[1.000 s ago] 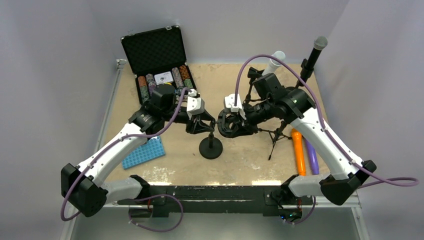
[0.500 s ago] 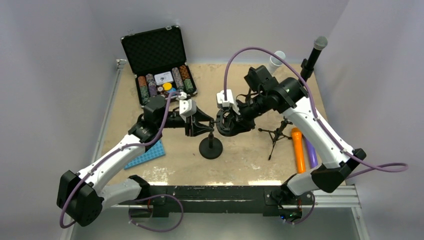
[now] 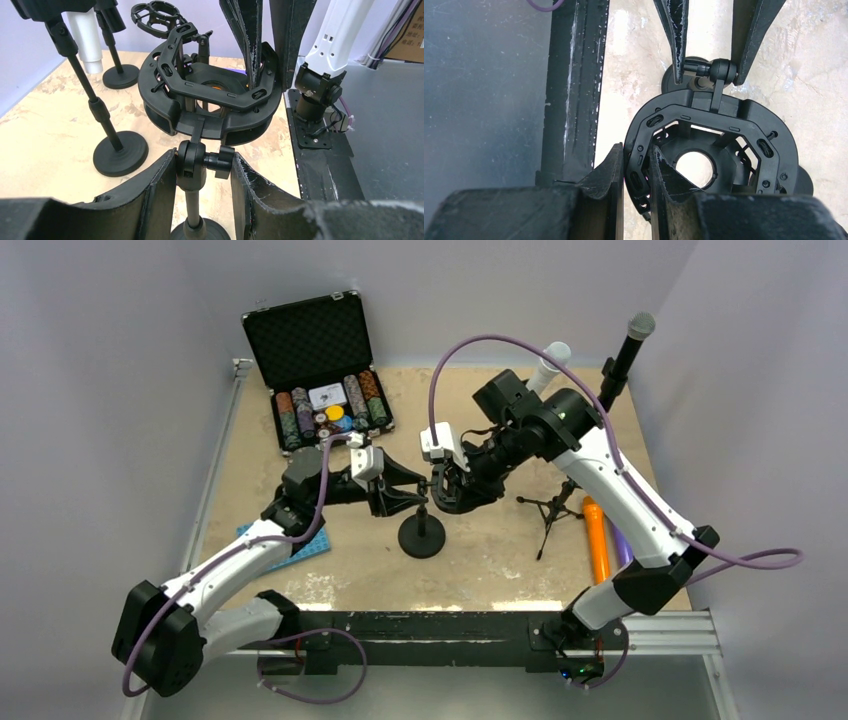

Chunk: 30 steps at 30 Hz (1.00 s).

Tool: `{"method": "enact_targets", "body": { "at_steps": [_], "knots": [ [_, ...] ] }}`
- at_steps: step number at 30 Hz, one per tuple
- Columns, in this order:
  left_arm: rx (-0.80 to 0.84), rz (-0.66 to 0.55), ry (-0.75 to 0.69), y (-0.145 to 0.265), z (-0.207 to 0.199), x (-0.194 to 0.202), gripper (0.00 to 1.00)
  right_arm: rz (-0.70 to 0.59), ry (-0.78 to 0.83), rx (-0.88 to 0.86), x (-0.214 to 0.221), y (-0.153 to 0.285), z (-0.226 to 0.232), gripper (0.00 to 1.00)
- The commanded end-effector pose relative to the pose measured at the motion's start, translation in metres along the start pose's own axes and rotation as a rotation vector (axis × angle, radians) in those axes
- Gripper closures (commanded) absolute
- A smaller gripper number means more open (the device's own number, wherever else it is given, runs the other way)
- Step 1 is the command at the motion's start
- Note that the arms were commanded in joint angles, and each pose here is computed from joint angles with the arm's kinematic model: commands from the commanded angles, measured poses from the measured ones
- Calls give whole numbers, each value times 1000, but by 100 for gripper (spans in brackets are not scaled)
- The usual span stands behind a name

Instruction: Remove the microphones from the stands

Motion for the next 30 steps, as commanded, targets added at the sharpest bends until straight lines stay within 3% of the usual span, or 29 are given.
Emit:
{"method": "enact_targets", "body": {
  "at_steps": [1, 20, 24, 28, 30],
  "knots": [
    [-75, 238, 330, 12, 3, 105, 100, -58, 57, -2, -15, -28, -22, 100],
    [-79, 290, 312, 20, 3, 129, 100, -7, 17, -4, -2, -38, -21, 97],
    [-111, 266, 288, 20, 5, 113, 63, -14, 43, 59, -13, -13, -14, 67],
    [-155, 251, 277, 21, 7, 95, 44, -19, 63, 102, -25, 15, -6, 42],
    [-166, 248, 266, 21, 8, 88, 29, -32, 81, 133, -32, 26, -4, 35]
  ]
}}
Point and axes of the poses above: each gripper's point midway between its finger pads, its own y axis back along the fingers, its own z axis along the line the jaws close on, x = y × z, the point moved 1 cm from there along y, back along the fingers, and after that the axes turned 12 degrees about y, right-handed, at the moved point
